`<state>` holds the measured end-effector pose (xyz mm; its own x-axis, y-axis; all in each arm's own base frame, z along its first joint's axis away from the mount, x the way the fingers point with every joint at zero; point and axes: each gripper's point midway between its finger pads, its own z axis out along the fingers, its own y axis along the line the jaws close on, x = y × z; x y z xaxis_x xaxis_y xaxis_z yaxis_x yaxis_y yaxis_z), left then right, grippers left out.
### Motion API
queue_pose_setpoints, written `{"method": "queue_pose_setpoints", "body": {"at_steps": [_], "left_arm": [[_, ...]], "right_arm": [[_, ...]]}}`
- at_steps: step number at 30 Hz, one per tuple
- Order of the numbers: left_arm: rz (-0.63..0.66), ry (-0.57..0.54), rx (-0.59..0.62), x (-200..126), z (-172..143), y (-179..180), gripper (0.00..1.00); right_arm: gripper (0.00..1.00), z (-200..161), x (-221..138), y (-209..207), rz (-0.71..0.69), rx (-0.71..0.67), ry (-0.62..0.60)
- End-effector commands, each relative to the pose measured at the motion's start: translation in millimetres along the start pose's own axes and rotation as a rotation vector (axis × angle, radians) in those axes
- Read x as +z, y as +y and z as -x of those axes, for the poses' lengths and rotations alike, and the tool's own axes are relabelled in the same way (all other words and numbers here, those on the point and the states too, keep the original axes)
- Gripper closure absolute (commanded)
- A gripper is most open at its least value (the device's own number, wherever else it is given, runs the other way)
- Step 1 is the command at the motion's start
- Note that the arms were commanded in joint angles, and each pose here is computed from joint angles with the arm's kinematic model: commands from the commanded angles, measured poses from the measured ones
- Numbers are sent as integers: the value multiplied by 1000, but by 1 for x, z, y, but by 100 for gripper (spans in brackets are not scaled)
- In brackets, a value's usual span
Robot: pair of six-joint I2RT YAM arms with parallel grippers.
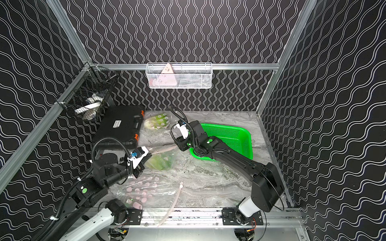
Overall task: Open the zip-top bag and take out the chinese cabbages
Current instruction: Unzip the zipper on the zipper food storage bag, then pick up the Chinese cabbage from the zipper food storage bag.
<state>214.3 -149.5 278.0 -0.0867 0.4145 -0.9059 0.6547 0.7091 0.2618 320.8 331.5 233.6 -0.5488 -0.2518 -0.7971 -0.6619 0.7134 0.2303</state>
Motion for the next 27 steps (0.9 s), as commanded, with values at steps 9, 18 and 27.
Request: {"method": "queue_pose_setpoints", "body": {"at_steps": [9, 18, 27], "left_arm": [[-15, -13, 8, 5, 5, -1, 100], [-21, -18, 9, 6, 8, -1, 100], [-20, -11, 21, 7, 7, -1, 100]], "right_arm": [[72, -7, -26, 60, 311, 68, -23], [74, -17, -1, 64, 357, 111, 21], [75, -23, 25, 58, 332, 93, 76]]}}
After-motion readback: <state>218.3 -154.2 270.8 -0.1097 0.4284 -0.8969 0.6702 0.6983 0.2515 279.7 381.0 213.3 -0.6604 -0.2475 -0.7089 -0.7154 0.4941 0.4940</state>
